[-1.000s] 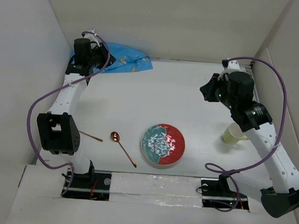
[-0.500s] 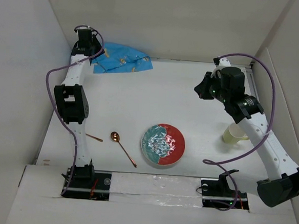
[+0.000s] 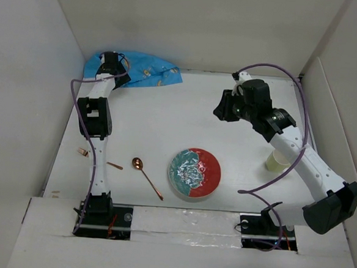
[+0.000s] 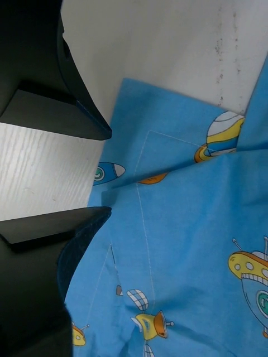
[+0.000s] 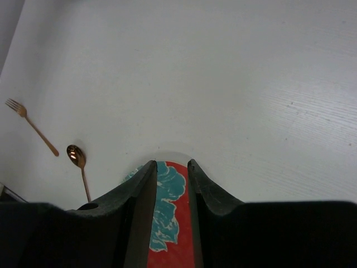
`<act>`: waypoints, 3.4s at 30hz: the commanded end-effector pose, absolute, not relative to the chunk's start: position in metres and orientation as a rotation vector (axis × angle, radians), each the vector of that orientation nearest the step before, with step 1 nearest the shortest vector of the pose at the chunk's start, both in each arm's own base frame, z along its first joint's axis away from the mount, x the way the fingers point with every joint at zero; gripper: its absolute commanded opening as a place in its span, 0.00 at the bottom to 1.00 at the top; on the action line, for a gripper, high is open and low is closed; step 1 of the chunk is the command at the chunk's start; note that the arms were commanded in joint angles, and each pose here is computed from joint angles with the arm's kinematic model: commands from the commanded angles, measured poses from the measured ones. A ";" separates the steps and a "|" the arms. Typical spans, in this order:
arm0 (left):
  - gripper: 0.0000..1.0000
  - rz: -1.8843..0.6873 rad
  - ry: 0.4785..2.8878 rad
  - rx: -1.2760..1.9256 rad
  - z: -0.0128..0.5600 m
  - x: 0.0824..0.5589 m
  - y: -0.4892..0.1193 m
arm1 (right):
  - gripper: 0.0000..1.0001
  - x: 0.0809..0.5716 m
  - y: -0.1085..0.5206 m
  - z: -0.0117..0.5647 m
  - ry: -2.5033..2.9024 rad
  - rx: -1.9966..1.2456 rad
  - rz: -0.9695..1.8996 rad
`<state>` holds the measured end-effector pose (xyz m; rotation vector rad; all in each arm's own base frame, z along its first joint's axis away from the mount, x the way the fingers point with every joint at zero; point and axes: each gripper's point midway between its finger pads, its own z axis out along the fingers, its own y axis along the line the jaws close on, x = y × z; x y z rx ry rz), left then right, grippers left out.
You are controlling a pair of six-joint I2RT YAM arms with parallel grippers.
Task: Set the dinner table for one person
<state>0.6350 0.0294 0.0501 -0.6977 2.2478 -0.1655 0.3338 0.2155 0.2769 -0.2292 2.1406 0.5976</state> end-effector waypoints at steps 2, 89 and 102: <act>0.47 -0.275 2.114 -0.678 0.087 0.665 0.019 | 0.33 0.331 0.230 0.291 2.098 -0.247 0.626; 0.00 -1.067 1.901 -0.046 0.354 0.467 -0.126 | 0.72 0.389 0.345 0.113 2.274 -0.476 1.023; 0.00 -1.073 1.874 -0.068 0.358 0.490 -0.125 | 0.00 0.480 0.346 0.175 2.068 -0.326 0.891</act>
